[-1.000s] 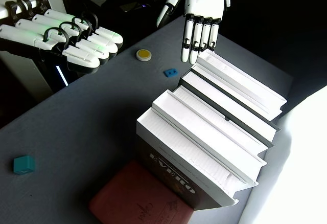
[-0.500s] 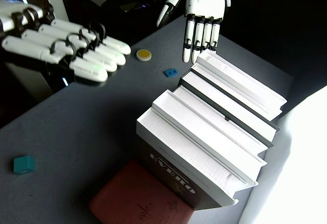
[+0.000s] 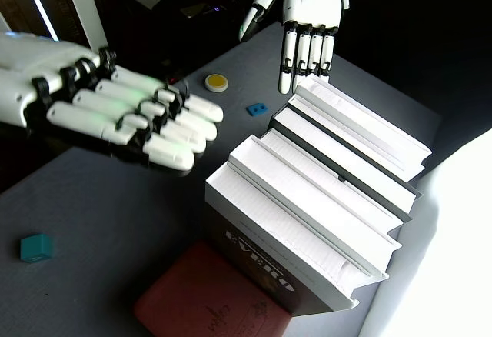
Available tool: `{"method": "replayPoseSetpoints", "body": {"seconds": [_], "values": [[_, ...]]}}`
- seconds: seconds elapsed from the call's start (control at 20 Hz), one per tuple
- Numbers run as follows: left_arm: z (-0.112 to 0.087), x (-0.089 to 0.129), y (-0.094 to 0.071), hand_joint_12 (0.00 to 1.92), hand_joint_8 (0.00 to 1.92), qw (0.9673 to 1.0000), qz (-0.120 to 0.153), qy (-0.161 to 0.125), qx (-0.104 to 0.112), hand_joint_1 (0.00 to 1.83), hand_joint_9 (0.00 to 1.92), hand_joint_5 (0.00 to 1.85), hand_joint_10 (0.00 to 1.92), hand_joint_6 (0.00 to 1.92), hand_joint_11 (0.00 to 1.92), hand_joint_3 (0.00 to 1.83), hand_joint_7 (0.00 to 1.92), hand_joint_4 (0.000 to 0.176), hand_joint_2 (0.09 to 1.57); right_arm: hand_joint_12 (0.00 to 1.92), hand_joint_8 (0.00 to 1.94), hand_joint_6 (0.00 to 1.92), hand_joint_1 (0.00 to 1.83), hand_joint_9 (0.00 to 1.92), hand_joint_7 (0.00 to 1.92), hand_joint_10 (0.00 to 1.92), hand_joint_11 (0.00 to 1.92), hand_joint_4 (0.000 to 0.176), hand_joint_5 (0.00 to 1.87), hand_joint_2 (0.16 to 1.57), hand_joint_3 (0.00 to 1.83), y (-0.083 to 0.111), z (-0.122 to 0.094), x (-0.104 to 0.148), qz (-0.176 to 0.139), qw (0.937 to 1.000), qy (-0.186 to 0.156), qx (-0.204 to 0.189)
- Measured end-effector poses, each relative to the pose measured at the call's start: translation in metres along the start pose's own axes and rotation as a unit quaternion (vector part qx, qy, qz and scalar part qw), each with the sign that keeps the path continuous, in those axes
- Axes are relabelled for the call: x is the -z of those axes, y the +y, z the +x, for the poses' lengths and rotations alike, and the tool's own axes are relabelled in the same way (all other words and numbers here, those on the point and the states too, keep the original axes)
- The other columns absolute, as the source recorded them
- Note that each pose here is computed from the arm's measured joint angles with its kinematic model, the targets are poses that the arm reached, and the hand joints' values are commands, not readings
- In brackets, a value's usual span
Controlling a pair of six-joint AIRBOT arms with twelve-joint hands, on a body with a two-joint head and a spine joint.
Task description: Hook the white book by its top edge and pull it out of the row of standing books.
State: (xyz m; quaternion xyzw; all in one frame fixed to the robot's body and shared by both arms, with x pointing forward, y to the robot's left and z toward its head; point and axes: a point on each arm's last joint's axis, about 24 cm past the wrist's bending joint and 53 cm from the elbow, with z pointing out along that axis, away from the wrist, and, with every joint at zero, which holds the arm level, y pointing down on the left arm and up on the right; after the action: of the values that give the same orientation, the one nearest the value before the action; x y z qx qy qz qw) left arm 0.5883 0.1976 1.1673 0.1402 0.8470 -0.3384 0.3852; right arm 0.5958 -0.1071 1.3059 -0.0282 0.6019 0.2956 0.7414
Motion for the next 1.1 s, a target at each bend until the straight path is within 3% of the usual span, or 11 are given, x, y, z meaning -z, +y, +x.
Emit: {"method": "replayPoseSetpoints", "body": {"seconds": [0.7,1.1], "values": [[0.000,0.000,0.000,0.00,0.01,1.0000,0.000,0.001,0.000,0.00,0.00,0.02,0.00,0.01,0.00,0.02,0.02,0.000,1.15,0.00,0.00,0.00,0.00,0.00,0.01,0.00,0.00,0.000,0.01,1.22,0.01,-0.002,0.017,-0.032,-0.004,1.0000,-0.009,0.001],[0.000,0.000,0.001,0.00,0.00,1.0000,0.000,0.000,0.001,0.00,0.00,0.03,0.00,0.00,0.00,0.01,0.02,0.000,1.15,0.00,0.01,0.01,0.00,0.01,0.03,0.00,0.00,0.000,0.04,1.22,0.00,-0.008,0.029,-0.031,0.002,1.0000,-0.001,0.003]]}}
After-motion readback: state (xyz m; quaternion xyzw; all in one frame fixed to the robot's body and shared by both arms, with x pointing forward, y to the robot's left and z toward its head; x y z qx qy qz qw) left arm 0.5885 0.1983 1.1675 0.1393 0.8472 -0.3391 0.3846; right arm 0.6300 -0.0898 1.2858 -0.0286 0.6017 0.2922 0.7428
